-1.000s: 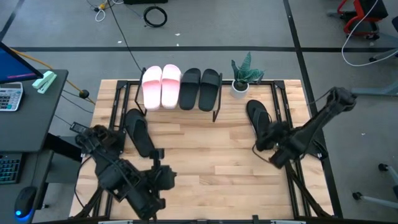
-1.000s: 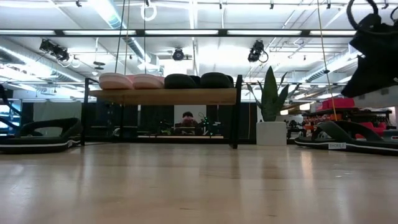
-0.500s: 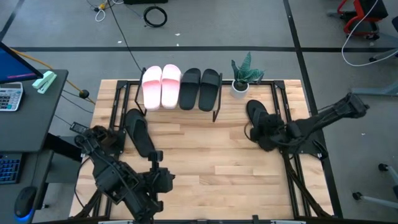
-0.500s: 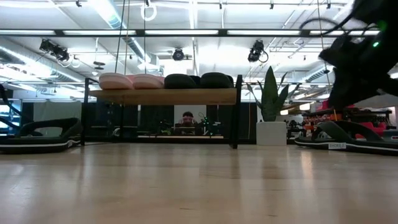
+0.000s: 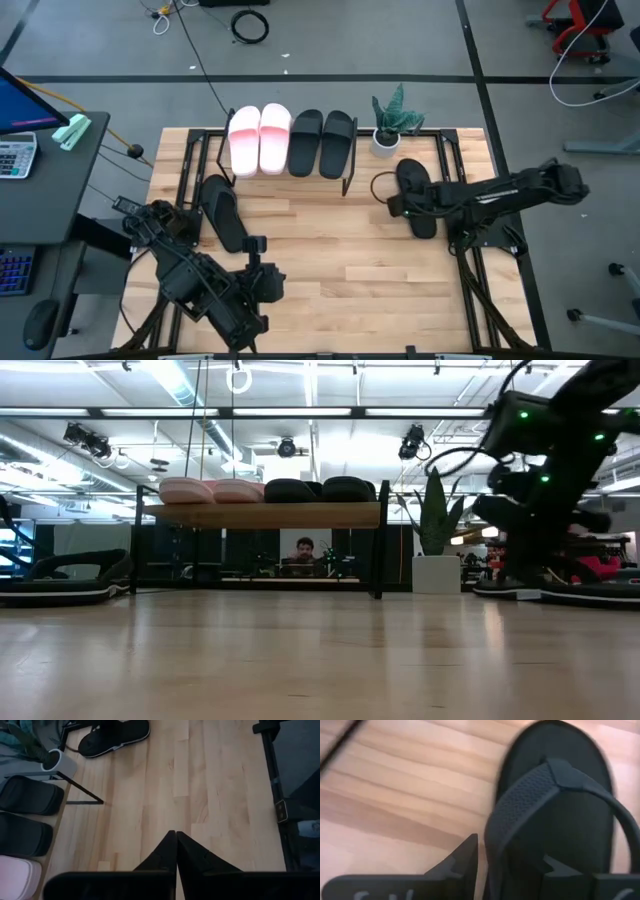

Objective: Pick and place slides into the shelf
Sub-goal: Move the right black slipper under the shelf

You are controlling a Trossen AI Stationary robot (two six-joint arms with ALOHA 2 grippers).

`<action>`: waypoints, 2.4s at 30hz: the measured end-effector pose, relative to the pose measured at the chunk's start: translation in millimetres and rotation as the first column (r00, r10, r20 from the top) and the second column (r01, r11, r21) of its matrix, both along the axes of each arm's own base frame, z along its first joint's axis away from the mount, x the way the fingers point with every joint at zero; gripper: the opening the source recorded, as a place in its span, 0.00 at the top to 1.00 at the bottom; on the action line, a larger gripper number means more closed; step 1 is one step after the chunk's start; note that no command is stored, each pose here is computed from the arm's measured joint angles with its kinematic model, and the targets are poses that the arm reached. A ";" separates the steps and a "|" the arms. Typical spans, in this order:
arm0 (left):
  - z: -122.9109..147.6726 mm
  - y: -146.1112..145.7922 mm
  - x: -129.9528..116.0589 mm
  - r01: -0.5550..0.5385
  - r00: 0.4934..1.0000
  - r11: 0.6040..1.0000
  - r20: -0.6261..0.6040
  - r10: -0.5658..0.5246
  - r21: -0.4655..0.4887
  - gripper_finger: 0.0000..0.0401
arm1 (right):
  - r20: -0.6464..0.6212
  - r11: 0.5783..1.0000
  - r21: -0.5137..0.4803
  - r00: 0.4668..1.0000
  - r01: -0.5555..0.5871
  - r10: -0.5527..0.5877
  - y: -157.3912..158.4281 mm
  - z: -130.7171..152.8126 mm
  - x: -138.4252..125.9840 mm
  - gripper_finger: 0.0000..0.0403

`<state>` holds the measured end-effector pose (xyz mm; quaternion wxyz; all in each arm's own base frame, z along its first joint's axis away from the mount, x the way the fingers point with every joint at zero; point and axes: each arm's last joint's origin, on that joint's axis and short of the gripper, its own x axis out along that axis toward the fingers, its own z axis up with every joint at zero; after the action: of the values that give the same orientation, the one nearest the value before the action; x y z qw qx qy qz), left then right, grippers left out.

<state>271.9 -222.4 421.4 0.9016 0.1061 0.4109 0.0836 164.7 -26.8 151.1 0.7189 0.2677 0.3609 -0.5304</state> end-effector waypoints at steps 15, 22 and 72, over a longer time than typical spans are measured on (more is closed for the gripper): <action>-0.1 -0.3 -0.1 -0.025 1.000 0.999 0.008 0.025 -0.024 0.99 | -0.061 0.999 -0.003 0.997 -0.052 0.052 -14.3 -15.3 15.2 0.97; -0.1 -5.6 -4.6 -0.047 0.999 0.997 0.022 0.048 -0.058 0.97 | -0.010 0.985 -0.011 0.985 -0.174 0.174 15.5 -10.9 18.3 0.98; 2.8 -53.7 -56.0 -0.100 0.972 0.972 0.186 0.141 -0.215 0.98 | 0.032 0.733 -0.132 0.736 -0.668 0.676 103.0 25.7 246.2 0.83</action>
<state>215.9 -276.2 424.2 0.9377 -0.0209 0.3303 0.1061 410.9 76.2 176.7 0.8893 0.0991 0.3745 -0.2431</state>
